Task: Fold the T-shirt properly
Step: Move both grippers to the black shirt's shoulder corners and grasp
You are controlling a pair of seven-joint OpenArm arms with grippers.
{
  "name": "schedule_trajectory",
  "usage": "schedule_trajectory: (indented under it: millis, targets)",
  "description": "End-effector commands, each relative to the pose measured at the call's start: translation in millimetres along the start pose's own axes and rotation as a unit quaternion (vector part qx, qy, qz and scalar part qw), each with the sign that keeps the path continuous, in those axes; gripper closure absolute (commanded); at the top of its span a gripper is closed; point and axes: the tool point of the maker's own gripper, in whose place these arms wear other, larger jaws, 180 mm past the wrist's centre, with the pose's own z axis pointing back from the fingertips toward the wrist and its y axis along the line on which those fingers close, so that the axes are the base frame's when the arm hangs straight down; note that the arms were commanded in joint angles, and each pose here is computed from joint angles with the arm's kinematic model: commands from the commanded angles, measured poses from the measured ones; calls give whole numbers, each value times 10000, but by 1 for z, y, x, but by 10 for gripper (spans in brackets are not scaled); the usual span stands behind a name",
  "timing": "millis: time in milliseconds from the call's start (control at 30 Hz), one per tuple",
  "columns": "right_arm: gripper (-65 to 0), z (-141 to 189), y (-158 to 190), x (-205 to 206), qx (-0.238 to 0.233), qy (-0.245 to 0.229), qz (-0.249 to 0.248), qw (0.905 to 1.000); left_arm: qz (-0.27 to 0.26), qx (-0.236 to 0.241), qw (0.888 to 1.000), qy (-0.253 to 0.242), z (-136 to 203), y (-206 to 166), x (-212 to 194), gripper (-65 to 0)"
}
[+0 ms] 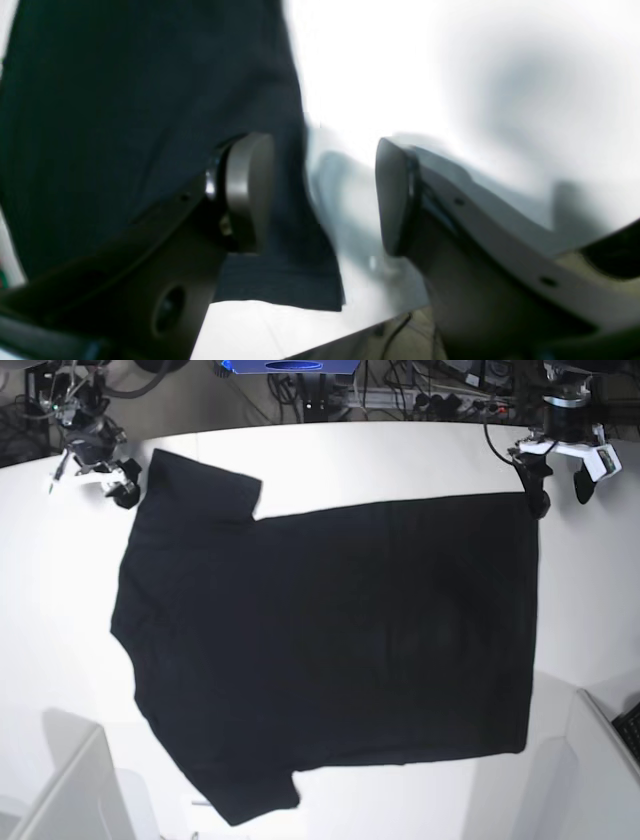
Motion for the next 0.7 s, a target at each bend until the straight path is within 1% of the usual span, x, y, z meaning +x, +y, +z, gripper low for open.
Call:
schedule_trajectory:
  millis: [0, 133, 200, 267, 533, 667]
  targets:
    - [-314, 1, 0, 8, 40, -107, 65, 9999, 18, -103, 9999, -58, -2, 1, 6, -504]
    - [-314, -1, -6, -1, -11, 14, 30, 10000, 267, -295, 9992, 53, -8, 2, -4, -504]
    - [-311, -3, 7, -14, 268, 201, 245, 9991, 313, -257, 9991, 111, -12, 8, -11, -504]
    - [-308, -3, 14, -28, 415, 414, 351, 9977, 334, -170, 9992, 158, -15, 14, -16, -502]
    - [-306, -10, 19, -59, 505, 841, 378, 9945, 431, -27, 9989, 166, -26, 23, -23, -502]
    - [-306, -11, 16, -66, 412, 940, 582, 9930, 483, -15, 9986, 194, -32, 23, -27, -502]
